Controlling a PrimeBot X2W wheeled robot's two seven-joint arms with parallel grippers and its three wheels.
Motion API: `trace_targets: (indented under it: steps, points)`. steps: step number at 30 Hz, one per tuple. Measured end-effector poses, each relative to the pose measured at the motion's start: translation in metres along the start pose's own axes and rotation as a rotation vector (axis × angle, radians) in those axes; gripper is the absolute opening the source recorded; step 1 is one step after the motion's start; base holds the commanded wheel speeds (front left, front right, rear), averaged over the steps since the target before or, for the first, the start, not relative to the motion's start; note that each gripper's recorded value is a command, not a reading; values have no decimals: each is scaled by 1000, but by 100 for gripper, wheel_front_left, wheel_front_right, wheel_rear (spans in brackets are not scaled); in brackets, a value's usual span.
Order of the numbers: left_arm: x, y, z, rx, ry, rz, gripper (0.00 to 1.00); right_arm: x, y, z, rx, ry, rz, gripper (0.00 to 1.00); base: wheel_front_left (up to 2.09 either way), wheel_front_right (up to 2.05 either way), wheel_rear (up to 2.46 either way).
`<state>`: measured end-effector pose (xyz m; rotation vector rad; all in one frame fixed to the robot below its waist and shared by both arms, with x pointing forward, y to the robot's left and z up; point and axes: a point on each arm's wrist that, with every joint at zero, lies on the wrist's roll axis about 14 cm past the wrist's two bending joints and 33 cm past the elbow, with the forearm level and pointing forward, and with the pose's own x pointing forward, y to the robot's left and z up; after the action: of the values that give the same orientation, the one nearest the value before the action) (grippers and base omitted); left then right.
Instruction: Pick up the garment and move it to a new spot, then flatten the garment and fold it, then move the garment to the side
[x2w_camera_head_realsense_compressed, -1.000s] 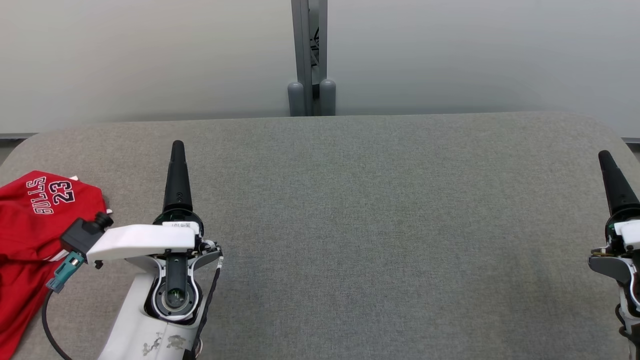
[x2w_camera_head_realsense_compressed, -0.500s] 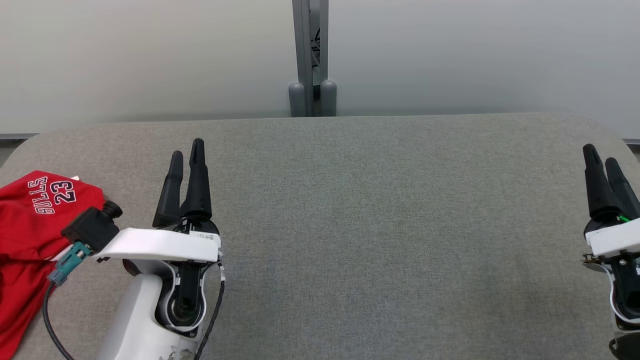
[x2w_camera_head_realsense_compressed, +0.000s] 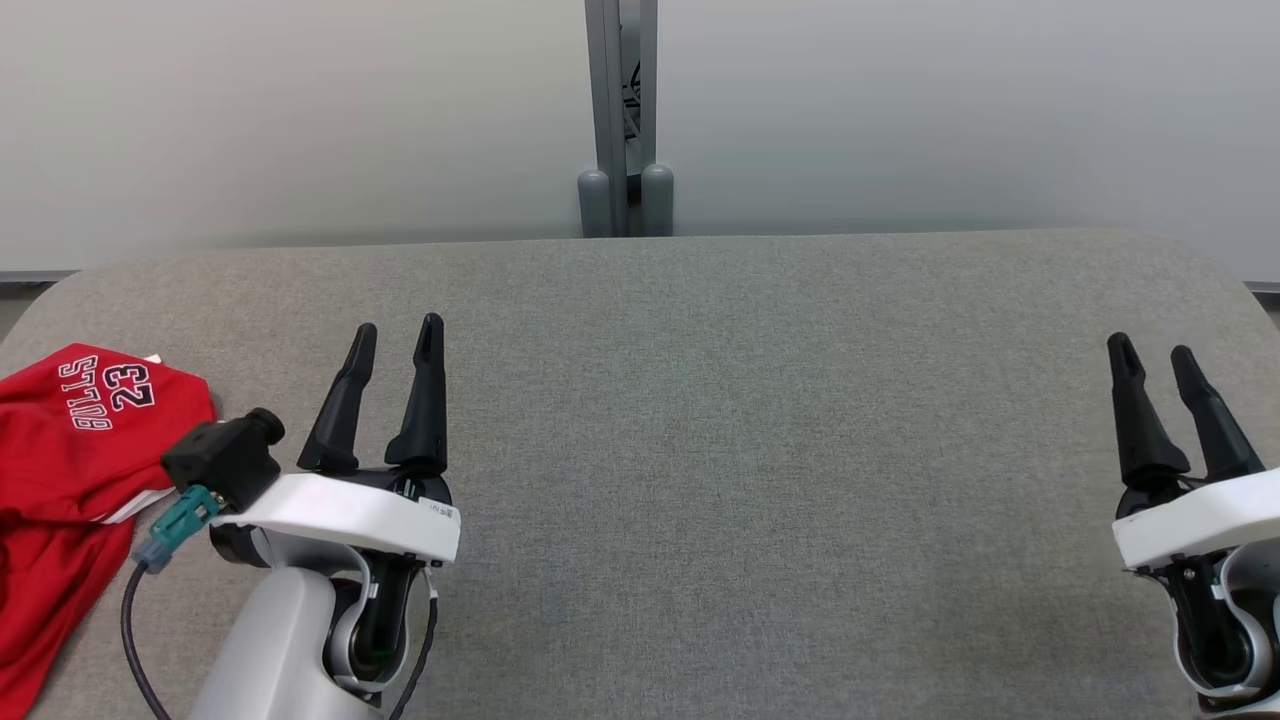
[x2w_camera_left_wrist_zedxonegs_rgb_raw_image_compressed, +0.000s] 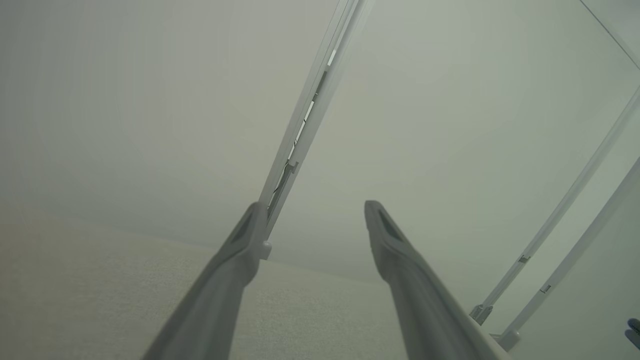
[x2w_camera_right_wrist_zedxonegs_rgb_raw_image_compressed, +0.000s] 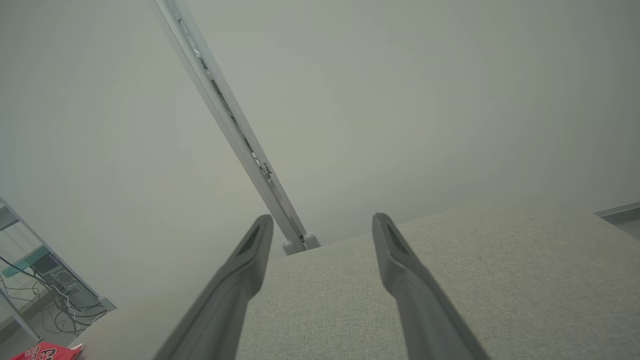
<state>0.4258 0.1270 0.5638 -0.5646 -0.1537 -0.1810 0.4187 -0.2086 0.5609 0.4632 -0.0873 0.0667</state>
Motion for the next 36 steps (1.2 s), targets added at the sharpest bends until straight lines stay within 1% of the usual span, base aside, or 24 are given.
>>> trace_targets:
  steps: [4, 10, 22, 36]
  points:
    - [-5, 3, -5, 75, 27, 9, 100, -3, 3, -7, -48, 15, 8, 100, 0, 0, 0]
    - [-9, 7, -10, 144, 51, 21, 100, -6, 6, -16, -101, 37, 15, 100, 0, 0, 0]
    - [-17, 17, -14, 252, 93, 54, 100, -14, 10, -31, -185, 63, 24, 100, 0, 0, 0]
    - [-26, 28, -14, 368, 112, 89, 100, -19, 15, -37, -254, 49, 31, 100, 0, 0, 0]
